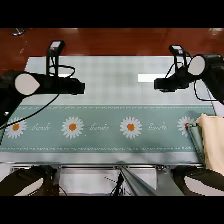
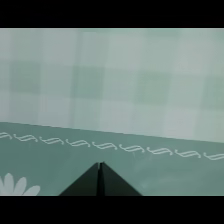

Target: Fold the shirts.

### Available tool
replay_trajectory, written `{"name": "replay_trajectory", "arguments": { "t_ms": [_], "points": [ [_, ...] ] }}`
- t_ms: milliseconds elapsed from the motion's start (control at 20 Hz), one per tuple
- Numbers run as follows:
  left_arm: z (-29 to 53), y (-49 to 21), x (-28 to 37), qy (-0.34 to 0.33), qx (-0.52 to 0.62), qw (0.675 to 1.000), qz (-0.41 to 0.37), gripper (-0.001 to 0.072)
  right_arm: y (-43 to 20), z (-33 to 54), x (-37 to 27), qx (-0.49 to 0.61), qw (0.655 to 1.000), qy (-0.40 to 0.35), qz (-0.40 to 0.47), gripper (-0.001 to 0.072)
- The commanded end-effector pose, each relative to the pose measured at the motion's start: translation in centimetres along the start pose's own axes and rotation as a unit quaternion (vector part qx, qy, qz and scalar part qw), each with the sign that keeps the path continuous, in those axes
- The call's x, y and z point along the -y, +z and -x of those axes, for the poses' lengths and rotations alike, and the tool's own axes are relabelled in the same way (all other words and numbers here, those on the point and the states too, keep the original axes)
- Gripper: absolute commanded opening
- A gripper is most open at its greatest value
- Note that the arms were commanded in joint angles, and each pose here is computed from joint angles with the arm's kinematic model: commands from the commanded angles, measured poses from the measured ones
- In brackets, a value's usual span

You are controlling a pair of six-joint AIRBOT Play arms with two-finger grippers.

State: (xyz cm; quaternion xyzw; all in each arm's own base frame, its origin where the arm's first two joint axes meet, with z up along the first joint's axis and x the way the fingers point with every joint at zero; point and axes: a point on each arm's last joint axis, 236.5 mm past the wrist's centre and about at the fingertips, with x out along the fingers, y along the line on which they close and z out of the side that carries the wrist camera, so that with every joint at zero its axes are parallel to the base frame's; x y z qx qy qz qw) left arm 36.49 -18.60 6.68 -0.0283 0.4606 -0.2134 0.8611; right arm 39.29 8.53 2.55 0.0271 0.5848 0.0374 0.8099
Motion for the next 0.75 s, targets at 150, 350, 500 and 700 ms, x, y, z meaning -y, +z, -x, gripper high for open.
{"name": "replay_trajectory", "arguments": {
  "t_ms": [150, 350, 500, 700],
  "points": [
    [-2.01, -2.55, -2.41, 0.037, -0.052, 0.998, 0.008, 0.0019, -1.23, -1.56, 2.02, -0.040, 0.998, -0.031, -0.023, 0.0022],
    [-2.18, -2.64, -2.46, 0.037, -0.054, 0.998, 0.009, 0.0020, -1.24, -1.56, 2.01, -0.040, 0.998, -0.031, -0.023, 0.0021],
    [-2.22, -2.66, -2.47, 0.037, -0.055, 0.998, 0.009, 0.0020, -1.23, -1.56, 2.02, -0.040, 0.998, -0.031, -0.023, 0.0021],
    [-2.21, -2.67, -2.47, 0.037, -0.055, 0.998, 0.009, 0.0020, -1.24, -1.56, 2.01, -0.040, 0.998, -0.031, -0.023, 0.0021]
  ]
}}
